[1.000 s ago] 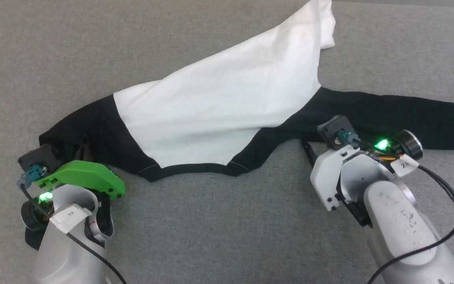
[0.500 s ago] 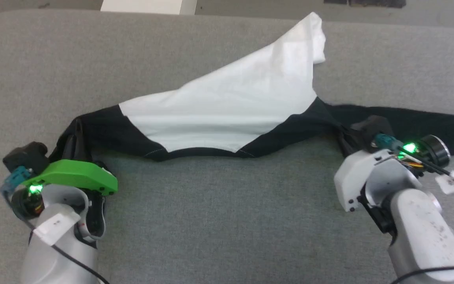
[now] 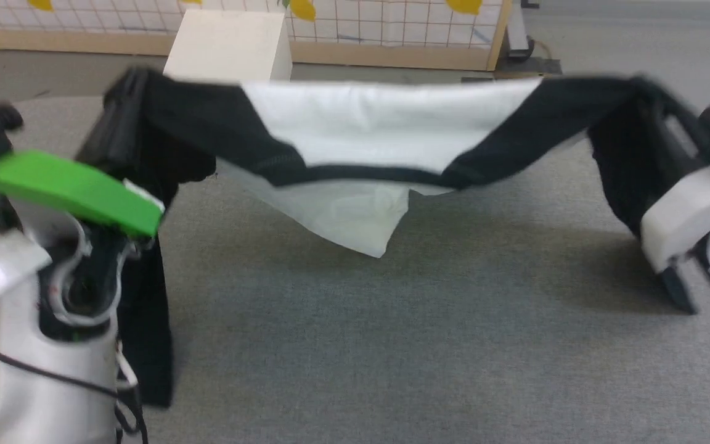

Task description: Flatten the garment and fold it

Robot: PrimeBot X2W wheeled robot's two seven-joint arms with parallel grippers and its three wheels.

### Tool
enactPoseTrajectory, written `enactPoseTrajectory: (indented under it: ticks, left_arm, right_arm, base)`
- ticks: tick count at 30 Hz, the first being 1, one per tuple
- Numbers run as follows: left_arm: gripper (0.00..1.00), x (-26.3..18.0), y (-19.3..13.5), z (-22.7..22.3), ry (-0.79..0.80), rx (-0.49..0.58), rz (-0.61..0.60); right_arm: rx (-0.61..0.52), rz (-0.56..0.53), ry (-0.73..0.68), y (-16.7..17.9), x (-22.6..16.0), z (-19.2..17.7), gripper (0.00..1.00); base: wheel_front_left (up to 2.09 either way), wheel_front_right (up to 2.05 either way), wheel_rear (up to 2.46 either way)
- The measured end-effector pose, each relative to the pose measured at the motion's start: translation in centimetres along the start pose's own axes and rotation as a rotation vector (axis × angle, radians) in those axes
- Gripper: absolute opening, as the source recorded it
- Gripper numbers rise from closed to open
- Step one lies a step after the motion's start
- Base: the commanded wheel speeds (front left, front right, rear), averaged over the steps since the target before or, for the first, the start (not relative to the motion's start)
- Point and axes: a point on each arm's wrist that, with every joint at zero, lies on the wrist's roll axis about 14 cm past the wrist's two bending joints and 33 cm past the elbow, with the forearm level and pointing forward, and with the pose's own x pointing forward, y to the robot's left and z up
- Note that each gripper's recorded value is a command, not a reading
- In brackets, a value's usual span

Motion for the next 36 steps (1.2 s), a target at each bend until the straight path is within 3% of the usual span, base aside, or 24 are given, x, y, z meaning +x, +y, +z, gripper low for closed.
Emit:
enactPoseTrajectory:
  ticks: [6,11,18,25,30,36]
  left_arm:
    - [0.0,4.0,-3.0,5.0,-0.075,-0.043,-0.079]
    - [0.0,8.2,-3.2,7.2,-0.126,-0.061,-0.077]
    - [0.0,14.5,-0.1,7.5,-0.19,-0.011,-0.006]
    - [0.0,19.6,3.4,8.8,-0.388,-0.044,0.059]
    - [0.0,21.8,6.2,7.0,-0.45,-0.069,0.087]
    - [0.0,22.6,10.8,-1.4,-0.273,-0.058,0.162]
  right_arm:
    - [-0.119,-0.065,-0.061,-4.7,2.3,5.3,0.0]
    - [-0.181,-0.11,-0.076,-7.7,6.2,7.5,0.0]
    - [-0.208,-0.15,-0.089,-9.8,13.2,7.9,0.0]
    - [-0.215,-0.205,-0.185,-10.7,19.1,8.3,0.0]
    - [-0.204,-0.189,-0.191,-9.7,22.7,5.6,0.0]
    - [-0.146,-0.087,0.008,-6.5,24.9,-3.7,0.0]
  base:
    - [0.0,0.0,0.0]
    - [0.0,0.0,0.0]
    - [0.0,0.0,0.0]
    - [0.0,0.0,0.0]
    - [0.0,0.0,0.0]
    - [0.0,0.0,0.0]
